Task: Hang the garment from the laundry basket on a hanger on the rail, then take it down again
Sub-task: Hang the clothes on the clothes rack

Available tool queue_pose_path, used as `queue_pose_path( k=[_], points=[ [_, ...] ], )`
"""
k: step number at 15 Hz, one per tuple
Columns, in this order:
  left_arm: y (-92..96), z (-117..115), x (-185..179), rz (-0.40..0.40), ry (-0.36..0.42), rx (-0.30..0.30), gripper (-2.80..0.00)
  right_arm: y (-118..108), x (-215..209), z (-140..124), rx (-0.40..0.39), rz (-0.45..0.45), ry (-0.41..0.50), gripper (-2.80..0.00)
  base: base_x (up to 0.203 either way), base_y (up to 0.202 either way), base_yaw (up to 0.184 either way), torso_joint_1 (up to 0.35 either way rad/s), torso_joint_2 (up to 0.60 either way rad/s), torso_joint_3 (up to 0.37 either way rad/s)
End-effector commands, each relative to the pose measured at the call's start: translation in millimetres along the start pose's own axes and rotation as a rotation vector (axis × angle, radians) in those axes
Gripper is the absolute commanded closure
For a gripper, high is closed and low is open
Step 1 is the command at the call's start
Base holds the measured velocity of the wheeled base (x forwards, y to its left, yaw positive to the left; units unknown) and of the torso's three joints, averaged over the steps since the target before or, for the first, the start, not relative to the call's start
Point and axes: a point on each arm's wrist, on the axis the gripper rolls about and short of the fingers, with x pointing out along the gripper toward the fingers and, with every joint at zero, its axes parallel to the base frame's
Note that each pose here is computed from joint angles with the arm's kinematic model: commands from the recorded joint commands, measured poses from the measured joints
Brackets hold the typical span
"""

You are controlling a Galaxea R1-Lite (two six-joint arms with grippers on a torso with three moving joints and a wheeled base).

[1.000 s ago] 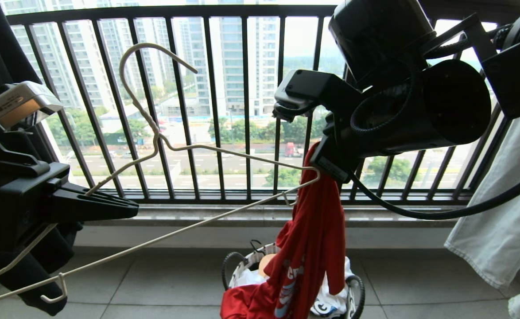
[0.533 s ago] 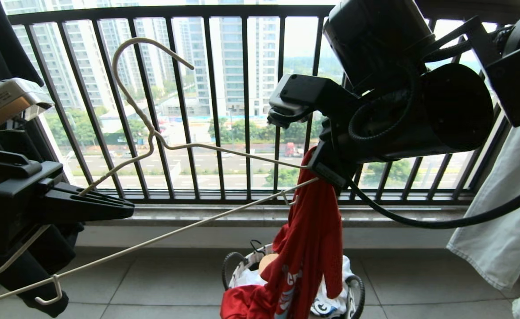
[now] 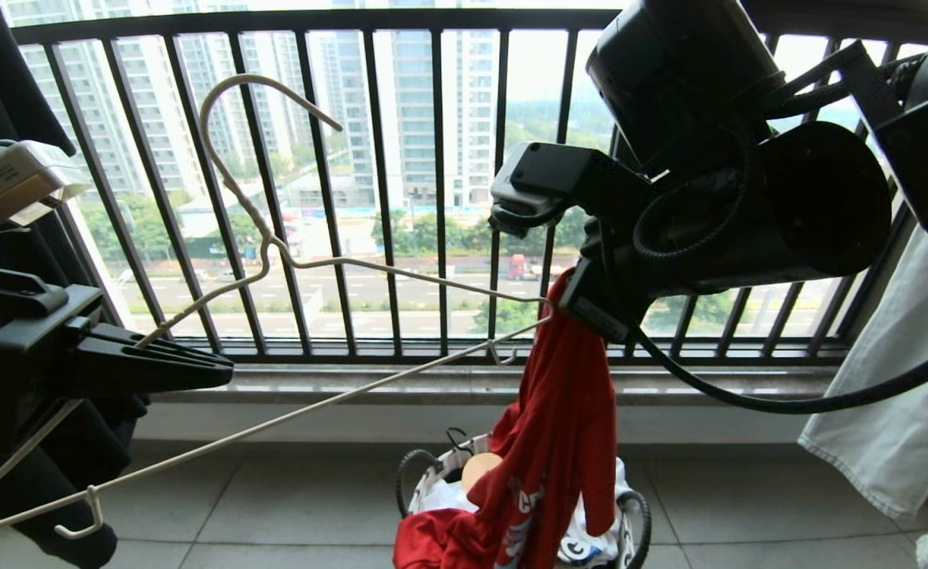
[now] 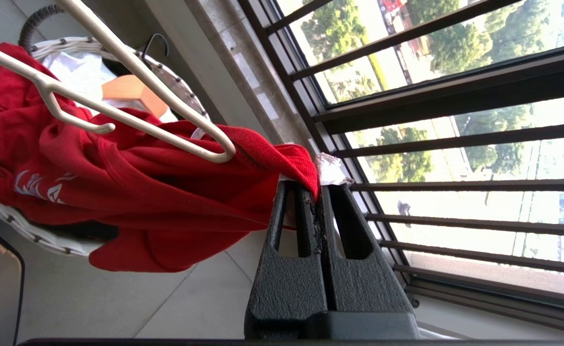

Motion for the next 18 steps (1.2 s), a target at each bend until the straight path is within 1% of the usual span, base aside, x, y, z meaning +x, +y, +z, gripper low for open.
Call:
queue_pose_path(
  k=[1, 8, 11, 15, 16, 18],
  points=[
    [2.9, -1, 2, -0.007, 0.003, -0.009, 0.0, 2, -5, 0, -0.007, 0.004, -0.007, 0.0, 0.0, 0.0, 0.0, 0.0, 0.0, 0.0],
    [3.5, -2, 2, -0.012, 0.004, -0.007, 0.0, 13, -9, 11, -0.026, 0.024, -0.048, 0.0, 0.0, 0.0, 0.0, 0.0, 0.0, 0.0],
    [-1.0, -1, 0, -0.008, -0.002, 0.006, 0.0, 12, -3, 14, -0.023, 0.017, -0.046, 0.0, 0.0, 0.0, 0.0, 0.0, 0.0, 0.0],
    [6.6, -3, 4, -0.018, 0.007, -0.014, 0.0, 8, -10, 14, -0.012, 0.01, -0.062, 0.0, 0.0, 0.0, 0.0, 0.0, 0.0, 0.0],
    [7.7, -2, 5, -0.02, 0.002, -0.008, 0.0, 7, -11, 14, -0.011, 0.011, -0.065, 0.0, 0.0, 0.0, 0.0, 0.0, 0.0, 0.0],
    [7.2, -3, 5, -0.068, -0.03, -0.011, 0.0, 6, -14, 14, -0.006, 0.015, -0.076, 0.0, 0.0, 0.0, 0.0, 0.0, 0.0, 0.0]
  ],
)
